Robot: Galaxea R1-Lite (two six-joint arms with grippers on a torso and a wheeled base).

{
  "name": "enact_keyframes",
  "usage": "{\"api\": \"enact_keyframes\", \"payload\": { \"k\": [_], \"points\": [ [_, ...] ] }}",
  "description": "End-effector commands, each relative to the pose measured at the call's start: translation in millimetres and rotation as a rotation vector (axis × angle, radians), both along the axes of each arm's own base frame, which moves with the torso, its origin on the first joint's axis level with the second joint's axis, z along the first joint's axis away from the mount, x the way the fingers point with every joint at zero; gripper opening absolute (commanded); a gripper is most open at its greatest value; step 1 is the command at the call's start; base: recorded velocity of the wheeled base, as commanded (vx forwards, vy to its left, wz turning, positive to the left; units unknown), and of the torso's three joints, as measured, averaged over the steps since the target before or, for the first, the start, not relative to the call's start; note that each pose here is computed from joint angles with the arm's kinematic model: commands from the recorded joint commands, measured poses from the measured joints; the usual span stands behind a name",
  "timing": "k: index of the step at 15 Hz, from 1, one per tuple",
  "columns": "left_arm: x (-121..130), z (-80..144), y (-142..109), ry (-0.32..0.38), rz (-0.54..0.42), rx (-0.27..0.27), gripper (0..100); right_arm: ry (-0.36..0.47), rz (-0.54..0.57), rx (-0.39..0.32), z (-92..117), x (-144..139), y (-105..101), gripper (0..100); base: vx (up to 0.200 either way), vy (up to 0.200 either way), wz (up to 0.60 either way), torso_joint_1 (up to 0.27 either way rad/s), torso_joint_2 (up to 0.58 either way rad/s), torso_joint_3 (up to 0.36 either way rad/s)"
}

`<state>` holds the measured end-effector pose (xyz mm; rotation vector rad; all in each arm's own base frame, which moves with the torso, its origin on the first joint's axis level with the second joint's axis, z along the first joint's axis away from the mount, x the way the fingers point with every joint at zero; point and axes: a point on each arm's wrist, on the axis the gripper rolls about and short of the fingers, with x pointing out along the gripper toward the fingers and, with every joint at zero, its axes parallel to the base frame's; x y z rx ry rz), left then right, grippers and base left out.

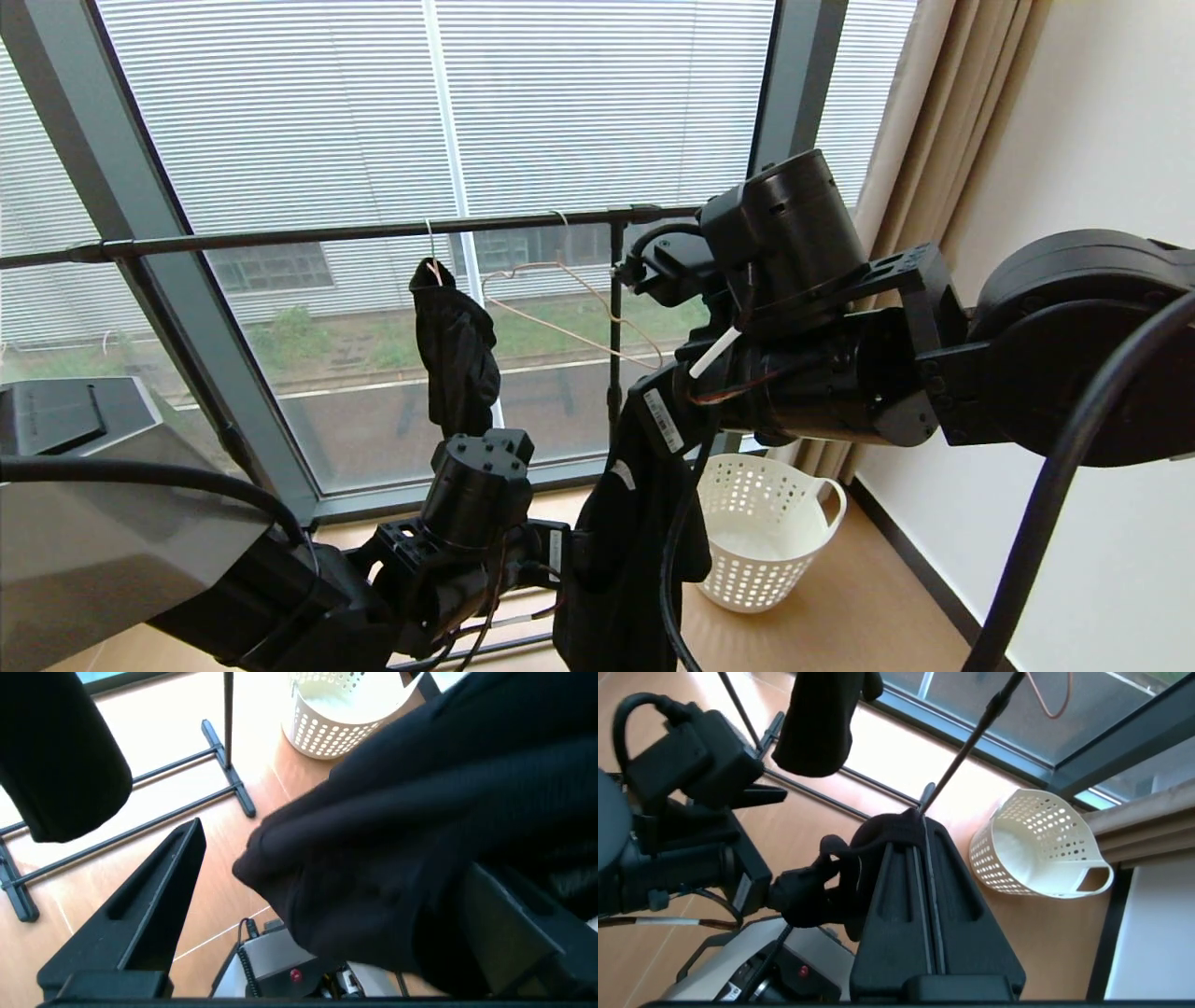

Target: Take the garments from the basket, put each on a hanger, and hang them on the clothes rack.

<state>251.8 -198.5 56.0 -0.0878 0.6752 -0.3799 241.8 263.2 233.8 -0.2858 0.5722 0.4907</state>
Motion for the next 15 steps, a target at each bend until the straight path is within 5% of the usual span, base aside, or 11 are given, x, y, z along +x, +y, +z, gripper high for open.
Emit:
{"api": "enact_keyframes", "payload": {
  "k": [1, 15],
  "points": [
    [0.9, 5.1, 5.2, -0.011, 0.015, -0.009, 100, -0.010, -0.009, 0.010, 5.1, 0.3, -4.8, 0, 0.000, 0.000, 0.00, 0.000, 0.00, 0.000],
    [6.1, 7.5, 1.7, -0.051, 0.004, -0.025, 100, -0.007, 0.014, 0.011, 4.6, -6.0, -0.3, 0, 0.000, 0.000, 0.00, 0.000, 0.00, 0.000]
  ]
}}
